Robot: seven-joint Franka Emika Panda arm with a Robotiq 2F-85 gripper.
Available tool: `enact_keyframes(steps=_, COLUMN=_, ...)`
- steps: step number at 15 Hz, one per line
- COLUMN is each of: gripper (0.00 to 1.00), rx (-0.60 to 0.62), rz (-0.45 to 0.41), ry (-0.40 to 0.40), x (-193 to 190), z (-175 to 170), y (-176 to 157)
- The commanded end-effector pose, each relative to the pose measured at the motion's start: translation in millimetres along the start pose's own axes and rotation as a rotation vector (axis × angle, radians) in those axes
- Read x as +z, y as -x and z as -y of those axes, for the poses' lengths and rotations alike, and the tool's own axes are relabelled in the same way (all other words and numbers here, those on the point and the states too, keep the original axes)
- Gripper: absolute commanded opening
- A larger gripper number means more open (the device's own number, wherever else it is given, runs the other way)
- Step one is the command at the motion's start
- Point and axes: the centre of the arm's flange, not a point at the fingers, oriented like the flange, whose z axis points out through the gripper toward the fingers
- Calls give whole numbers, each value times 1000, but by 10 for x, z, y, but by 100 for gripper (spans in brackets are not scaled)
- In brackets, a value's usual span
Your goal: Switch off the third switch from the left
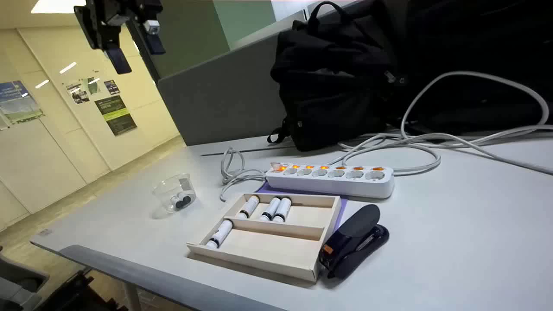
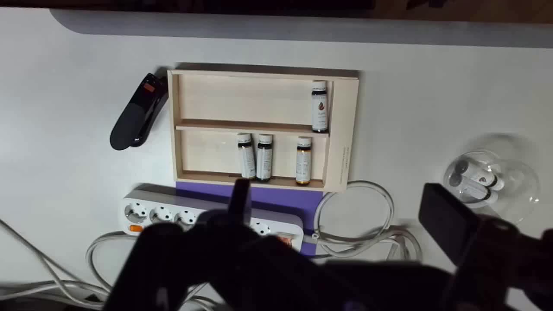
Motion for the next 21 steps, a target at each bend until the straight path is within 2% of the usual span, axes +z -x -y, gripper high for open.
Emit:
enact_keyframes(steps=1, gripper=100, rx=0, rz=1, ry=0, x=3, z=0, y=-1)
enact_keyframes(steps=12, gripper=100, rx=0, rz=1, ry=0, x=2, z=0, y=-1)
enact_keyframes(steps=15, gripper=100, rx=-10, rz=-15, ry=16, x=109, z=-340, y=-448)
enact_keyframes(steps=17, gripper=100, rx=-36, rz=-4, ry=-1, x=234, z=-675, y=-759)
enact_keyframes(steps=19, gripper=100, rx=-8, rz=11, ry=-9, x=378, z=-1006, y=-1026)
enact_keyframes(steps=20, gripper=100, rx=53, rz=36, ry=-9, x=427, z=-1159, y=-1175)
enact_keyframes(steps=21, gripper=100, rx=9, rz=-4, ry=-8, x=432, z=-922, y=-682)
